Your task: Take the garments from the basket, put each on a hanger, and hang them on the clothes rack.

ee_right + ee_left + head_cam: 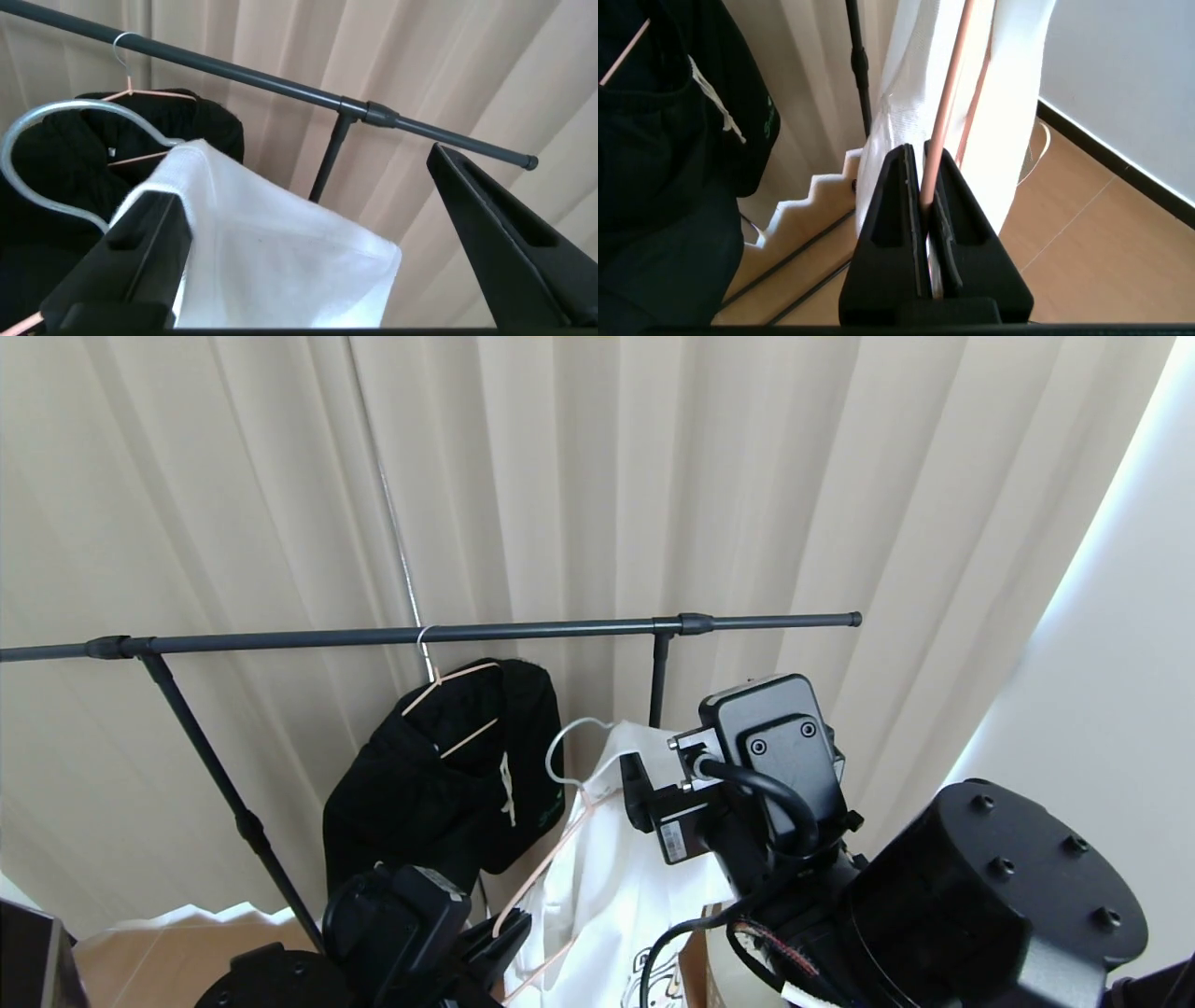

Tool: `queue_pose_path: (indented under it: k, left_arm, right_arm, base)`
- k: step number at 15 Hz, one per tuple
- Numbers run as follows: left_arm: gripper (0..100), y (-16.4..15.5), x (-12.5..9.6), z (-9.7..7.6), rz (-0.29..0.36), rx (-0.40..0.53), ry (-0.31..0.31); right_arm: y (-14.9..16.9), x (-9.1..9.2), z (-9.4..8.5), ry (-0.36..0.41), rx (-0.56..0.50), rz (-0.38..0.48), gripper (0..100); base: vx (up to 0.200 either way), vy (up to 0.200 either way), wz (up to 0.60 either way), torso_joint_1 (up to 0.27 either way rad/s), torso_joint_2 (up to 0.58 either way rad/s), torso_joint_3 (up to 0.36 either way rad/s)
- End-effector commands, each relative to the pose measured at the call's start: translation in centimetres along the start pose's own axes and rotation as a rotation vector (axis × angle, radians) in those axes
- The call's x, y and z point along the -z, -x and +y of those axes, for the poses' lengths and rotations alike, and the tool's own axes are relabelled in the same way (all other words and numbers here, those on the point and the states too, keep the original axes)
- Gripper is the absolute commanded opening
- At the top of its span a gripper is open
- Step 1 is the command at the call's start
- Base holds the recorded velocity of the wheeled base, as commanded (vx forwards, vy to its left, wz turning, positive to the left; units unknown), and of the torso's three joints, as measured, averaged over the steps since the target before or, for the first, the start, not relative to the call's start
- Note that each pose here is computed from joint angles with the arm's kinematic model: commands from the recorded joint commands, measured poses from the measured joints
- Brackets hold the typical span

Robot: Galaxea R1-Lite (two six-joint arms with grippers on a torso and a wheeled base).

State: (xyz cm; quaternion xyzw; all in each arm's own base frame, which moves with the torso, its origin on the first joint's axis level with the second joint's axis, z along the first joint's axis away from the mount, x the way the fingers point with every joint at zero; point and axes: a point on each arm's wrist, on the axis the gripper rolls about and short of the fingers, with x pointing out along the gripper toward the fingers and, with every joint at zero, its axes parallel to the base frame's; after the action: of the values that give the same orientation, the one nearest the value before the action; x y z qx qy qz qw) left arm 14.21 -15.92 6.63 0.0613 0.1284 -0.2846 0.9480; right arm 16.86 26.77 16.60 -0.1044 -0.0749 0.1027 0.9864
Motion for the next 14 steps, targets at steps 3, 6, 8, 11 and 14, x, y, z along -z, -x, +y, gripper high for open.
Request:
queue_pose_path:
  k: [3, 6, 8, 11, 14]
  left_arm:
    - [0, 0.9, -1.3, 0.1, -0.069, 0.009, 0.018]
    - [0, 0.9, -1.3, 0.1, -0.072, 0.007, 0.021]
    - [0, 0.5, -1.7, 0.4, -0.088, -0.010, 0.034]
    - [0, -0.1, -1.8, 1.4, -0.089, -0.060, 0.048]
    - [0, -0.6, -2.0, 1.9, -0.100, -0.090, 0.058]
  right_arm:
    - [-0.3, 1.0, 0.5, 0.021, -0.002, 0.019, 100]
    - [-0.4, 1.3, 0.7, 0.028, -0.005, 0.027, 100]
    - [-0.4, 1.3, 0.7, 0.028, -0.005, 0.027, 100]
    - [-0.4, 1.2, 0.6, 0.026, -0.004, 0.025, 100]
    - [-0.4, 1.1, 0.6, 0.013, -0.001, 0.012, 100]
  base:
    - [0.000, 0.000, 0.00, 0.000, 0.00, 0.000]
    - [0.000, 0.000, 0.00, 0.000, 0.00, 0.000]
    - [0.000, 0.000, 0.00, 0.000, 0.00, 0.000]
    - [0.000, 0.000, 0.00, 0.000, 0.00, 0.000]
    - [0.000, 0.000, 0.00, 0.000, 0.00, 0.000]
